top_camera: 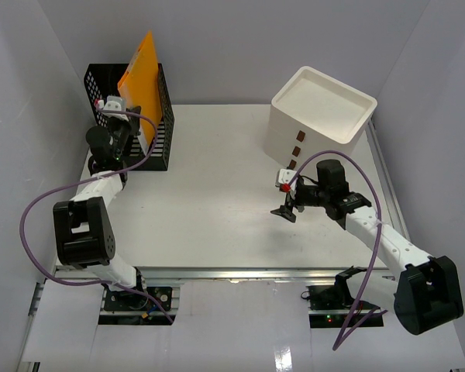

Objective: Organize the desk

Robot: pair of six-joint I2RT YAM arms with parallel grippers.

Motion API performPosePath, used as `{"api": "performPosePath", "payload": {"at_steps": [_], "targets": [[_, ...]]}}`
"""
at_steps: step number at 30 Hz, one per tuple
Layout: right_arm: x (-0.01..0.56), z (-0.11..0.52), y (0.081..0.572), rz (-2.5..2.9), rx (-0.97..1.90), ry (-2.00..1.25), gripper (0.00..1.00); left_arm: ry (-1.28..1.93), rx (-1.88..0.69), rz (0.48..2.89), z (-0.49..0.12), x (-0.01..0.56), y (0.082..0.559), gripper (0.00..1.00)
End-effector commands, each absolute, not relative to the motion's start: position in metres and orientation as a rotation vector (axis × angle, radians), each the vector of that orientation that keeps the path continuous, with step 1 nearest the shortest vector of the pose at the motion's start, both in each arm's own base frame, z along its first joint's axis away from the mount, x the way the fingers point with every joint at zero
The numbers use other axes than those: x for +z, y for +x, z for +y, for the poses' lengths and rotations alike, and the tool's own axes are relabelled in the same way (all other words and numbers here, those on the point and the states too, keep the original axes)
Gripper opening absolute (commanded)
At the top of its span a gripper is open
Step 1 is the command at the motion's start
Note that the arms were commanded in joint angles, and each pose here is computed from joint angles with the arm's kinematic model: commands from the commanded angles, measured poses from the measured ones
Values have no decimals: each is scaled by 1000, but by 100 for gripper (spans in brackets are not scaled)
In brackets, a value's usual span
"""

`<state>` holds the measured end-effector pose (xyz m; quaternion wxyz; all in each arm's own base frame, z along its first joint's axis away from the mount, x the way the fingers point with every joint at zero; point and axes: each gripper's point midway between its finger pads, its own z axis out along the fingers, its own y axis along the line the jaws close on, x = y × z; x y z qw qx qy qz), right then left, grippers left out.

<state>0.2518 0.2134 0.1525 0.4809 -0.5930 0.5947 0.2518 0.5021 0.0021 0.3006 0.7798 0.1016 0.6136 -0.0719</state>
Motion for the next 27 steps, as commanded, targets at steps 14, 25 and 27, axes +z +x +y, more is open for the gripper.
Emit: {"api": "performPosePath", "payload": {"at_steps": [14,25,27], "targets": [[151,211,255,1438,621,-1437,90,256,-150,1361,5,270,504,5],[163,190,269,1463,559,-1367,90,118,-192,1413,9,273,475,83],[172,178,276,1466,519,-1324,90,66,-199,1442,12,282,466,88]]}}
